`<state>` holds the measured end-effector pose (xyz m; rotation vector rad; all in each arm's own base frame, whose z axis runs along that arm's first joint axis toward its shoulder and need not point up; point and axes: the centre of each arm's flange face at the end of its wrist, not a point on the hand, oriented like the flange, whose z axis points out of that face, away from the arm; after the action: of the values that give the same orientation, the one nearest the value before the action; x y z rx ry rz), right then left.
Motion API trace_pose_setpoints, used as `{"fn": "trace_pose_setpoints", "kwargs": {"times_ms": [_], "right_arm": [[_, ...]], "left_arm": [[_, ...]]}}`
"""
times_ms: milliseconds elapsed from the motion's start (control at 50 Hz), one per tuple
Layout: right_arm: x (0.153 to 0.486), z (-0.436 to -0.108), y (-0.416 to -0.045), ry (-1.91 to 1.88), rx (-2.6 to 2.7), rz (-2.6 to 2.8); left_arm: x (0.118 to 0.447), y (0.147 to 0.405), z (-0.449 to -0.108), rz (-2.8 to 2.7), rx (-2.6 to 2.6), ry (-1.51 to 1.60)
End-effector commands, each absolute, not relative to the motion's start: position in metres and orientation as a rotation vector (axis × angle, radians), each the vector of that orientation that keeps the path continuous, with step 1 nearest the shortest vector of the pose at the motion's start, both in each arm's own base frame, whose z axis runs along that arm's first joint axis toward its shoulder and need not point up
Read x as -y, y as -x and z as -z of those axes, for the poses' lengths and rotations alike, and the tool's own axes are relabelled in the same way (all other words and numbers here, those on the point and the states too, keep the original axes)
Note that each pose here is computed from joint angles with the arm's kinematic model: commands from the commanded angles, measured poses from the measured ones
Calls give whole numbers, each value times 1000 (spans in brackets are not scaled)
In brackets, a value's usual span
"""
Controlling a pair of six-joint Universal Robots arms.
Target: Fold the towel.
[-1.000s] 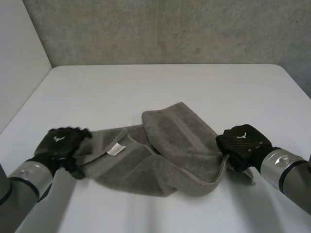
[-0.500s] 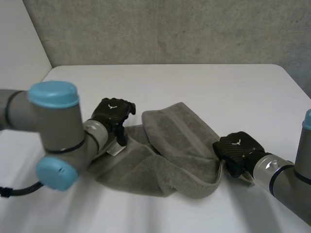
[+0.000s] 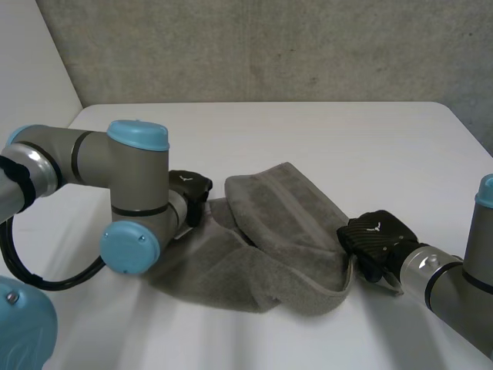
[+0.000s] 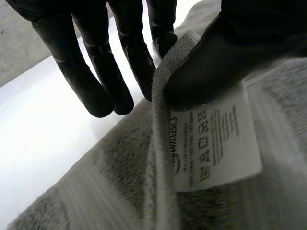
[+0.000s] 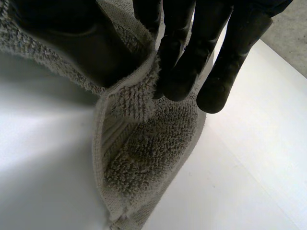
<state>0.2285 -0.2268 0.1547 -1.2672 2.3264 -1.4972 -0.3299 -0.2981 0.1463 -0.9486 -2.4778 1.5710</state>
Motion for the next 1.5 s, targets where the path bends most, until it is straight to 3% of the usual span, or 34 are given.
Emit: {"fn": "trace_pose_setpoints", "kwargs": {"times_ms": [20, 100, 140, 160, 200, 220, 260, 280, 300, 320, 360, 460, 540, 640, 760, 840, 860, 900, 960, 980, 1000, 1020, 1040, 1060, 1080, 1100, 1120, 1160, 1240, 1280, 1380, 1400, 1480, 1500], "right_arm": [[231, -158, -226, 1255, -2338, 1522], [236, -169, -225, 1229, -2329, 1581], [243, -201, -222, 1199, -2277, 1732], [243, -201, -222, 1199, -2277, 1733], [245, -247, -217, 1165, -2193, 1925], [245, -247, -217, 1164, -2192, 1925], [246, -293, -210, 1122, -2120, 2083], [246, -293, -210, 1122, -2120, 2084], [244, -315, -207, 1110, -2085, 2142], [244, -316, -207, 1110, -2085, 2143], [238, -354, -203, 1101, -2037, 2209], [231, -385, -200, 1134, -2038, 2197], [232, -379, -200, 1225, -2097, 2103], [251, -337, -216, 1483, -2194, 1902], [271, -297, -230, 1603, -2295, 1757], [312, -265, -249, 1629, -2339, 1789], [312, -265, -249, 1629, -2339, 1789], [347, -269, -265, 1556, -2238, 2064], [375, -301, -281, 1392, -1997, 2483], [375, -301, -281, 1391, -1995, 2485], [385, -323, -287, 1266, -1815, 2712], [385, -324, -287, 1264, -1813, 2714], [391, -341, -292, 1145, -1622, 2900], [392, -360, -292, 1023, -1444, 3060], [392, -360, -292, 1022, -1442, 3061], [388, -380, -289, 909, -1274, 3186], [378, -397, -287, 842, -1157, 3255], [370, -408, -284, 824, -1106, 3277], [367, -403, -283, 885, -1147, 3236], [368, -381, -283, 996, -1293, 3127], [363, -333, -286, 1210, -1529, 2871], [363, -333, -286, 1211, -1529, 2870], [353, -285, -285, 1376, -1652, 2637], [349, -269, -283, 1411, -1692, 2567]], "left_arm": [[274, 335, -171, -1588, 2416, 973], [270, 330, -197, -1668, 2361, 918], [269, 322, -229, -1791, 2279, 845], [269, 322, -230, -1791, 2279, 844], [265, 317, -246, -1845, 2231, 801], [262, 310, -264, -1900, 2186, 740], [258, 300, -285, -1954, 2135, 668], [252, 289, -307, -2008, 2078, 589], [246, 278, -326, -2047, 2022, 511], [245, 278, -326, -2047, 2022, 510], [238, 269, -343, -2075, 1967, 440], [215, 242, -377, -2143, 1805, 248], [218, 234, -369, -2154, 1814, 225], [230, 227, -341, -2122, 1892, 232], [266, 237, -272, -1940, 2072, 310], [305, 250, -247, -1933, 2093, 337], [305, 250, -247, -1933, 2093, 337], [320, 255, -246, -1954, 2071, 335], [352, 262, -264, -2055, 1965, 306], [368, 265, -285, -2135, 1860, 272], [380, 267, -310, -2225, 1739, 236], [380, 267, -311, -2226, 1738, 236], [387, 269, -337, -2305, 1603, 201], [387, 269, -338, -2306, 1601, 201], [390, 269, -364, -2372, 1458, 166], [391, 268, -389, -2428, 1306, 134], [391, 268, -389, -2428, 1305, 134], [390, 263, -423, -2500, 1054, 88], [388, 260, -436, -2518, 934, 74], [389, 260, -430, -2506, 961, 84], [392, 259, -356, -2370, 1265, 155], [392, 259, -356, -2369, 1266, 155], [385, 246, -293, -2256, 1480, 210], [385, 246, -293, -2255, 1480, 210]]}}
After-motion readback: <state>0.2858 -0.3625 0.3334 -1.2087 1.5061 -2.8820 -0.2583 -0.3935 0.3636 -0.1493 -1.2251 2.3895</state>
